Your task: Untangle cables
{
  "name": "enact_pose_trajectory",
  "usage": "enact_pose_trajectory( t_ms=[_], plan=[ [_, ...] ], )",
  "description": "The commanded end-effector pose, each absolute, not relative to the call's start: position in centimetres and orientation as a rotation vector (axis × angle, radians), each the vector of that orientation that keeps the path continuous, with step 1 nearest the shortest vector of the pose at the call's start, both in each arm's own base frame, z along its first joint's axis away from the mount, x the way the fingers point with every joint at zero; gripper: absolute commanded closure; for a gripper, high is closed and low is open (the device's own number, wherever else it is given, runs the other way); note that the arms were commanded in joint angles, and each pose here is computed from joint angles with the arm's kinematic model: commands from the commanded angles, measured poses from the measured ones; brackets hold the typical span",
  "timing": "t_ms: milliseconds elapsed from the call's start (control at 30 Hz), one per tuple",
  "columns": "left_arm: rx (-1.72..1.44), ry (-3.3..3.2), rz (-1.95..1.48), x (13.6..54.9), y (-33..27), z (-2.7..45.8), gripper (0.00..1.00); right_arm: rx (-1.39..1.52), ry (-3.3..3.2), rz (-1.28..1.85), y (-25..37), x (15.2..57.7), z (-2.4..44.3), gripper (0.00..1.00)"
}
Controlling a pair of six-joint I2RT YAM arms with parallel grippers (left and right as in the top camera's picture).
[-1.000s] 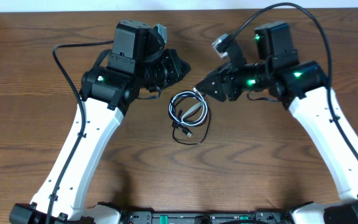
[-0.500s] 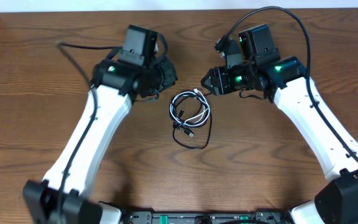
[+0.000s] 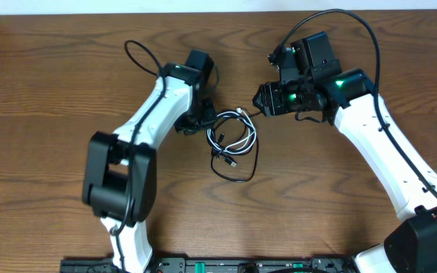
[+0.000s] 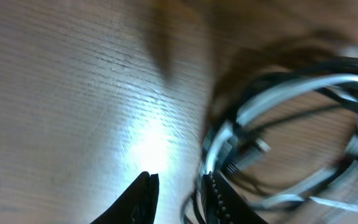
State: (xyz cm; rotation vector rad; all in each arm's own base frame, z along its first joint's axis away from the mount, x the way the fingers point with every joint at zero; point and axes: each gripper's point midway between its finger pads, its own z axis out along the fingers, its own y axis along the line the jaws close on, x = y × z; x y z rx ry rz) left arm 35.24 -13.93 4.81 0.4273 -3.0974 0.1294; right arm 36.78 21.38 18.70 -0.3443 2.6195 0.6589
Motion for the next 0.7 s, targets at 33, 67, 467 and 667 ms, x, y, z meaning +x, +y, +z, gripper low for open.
enact_pose_trajectory(
  t_ms=[33, 67, 467, 667],
  plan=[
    [0.404, -3.044, 0.017, 34.8, -13.1, 1.8, 0.75, -0.322, 2.624, 0.641, 21.1, 37.0, 18.6, 0.43],
    [0.404, -3.039, 0.013, 34.8, -13.1, 1.5, 0.78, -0.322, 2.624, 0.641, 21.1, 37.0, 18.6, 0.43],
    [0.189, -3.162, 0.113, 36.9, -13.9, 4.4, 0.77, -0.325, 2.617, 0.616, 20.9, 37.4, 18.4, 0.41],
    [0.008, -3.181, 0.282, 37.1, -16.0, 5.6, 0.66, -0.325, 2.614, 0.617, 21.0, 37.6, 18.2, 0.41]
  ],
)
